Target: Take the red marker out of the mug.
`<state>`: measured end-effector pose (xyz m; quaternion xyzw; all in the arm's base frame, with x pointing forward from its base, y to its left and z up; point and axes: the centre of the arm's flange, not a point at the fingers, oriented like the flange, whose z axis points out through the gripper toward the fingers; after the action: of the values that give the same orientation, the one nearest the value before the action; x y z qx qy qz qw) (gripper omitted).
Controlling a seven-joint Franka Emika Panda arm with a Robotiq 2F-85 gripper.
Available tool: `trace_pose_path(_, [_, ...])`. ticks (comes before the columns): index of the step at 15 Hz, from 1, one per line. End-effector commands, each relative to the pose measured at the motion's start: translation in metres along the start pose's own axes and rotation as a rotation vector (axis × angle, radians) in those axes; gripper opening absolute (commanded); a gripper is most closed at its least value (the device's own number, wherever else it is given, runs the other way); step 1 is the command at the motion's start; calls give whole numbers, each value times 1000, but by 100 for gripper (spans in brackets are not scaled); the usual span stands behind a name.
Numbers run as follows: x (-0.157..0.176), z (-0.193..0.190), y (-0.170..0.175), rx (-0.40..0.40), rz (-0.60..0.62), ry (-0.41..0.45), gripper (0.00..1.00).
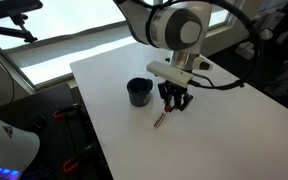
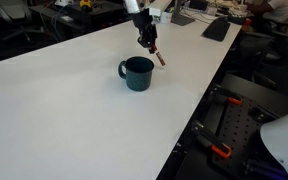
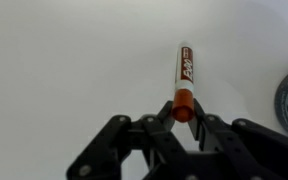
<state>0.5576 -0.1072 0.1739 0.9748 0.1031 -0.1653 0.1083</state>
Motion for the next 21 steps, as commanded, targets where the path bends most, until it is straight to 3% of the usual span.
trace_pose_path(1, [0, 0, 0, 0, 0, 0, 19])
trace_pose_path(9, [0, 0, 0, 0, 0, -1, 19])
trace_pose_path(10, [-1, -1, 0, 4, -6, -6, 44])
trace_pose_path(11, [0, 0, 0, 0, 0, -1, 20])
trace_pose_path(14, [0, 1, 0, 1, -1, -3, 43])
trace_pose_path(21, [0, 2, -1, 1, -1, -4, 44])
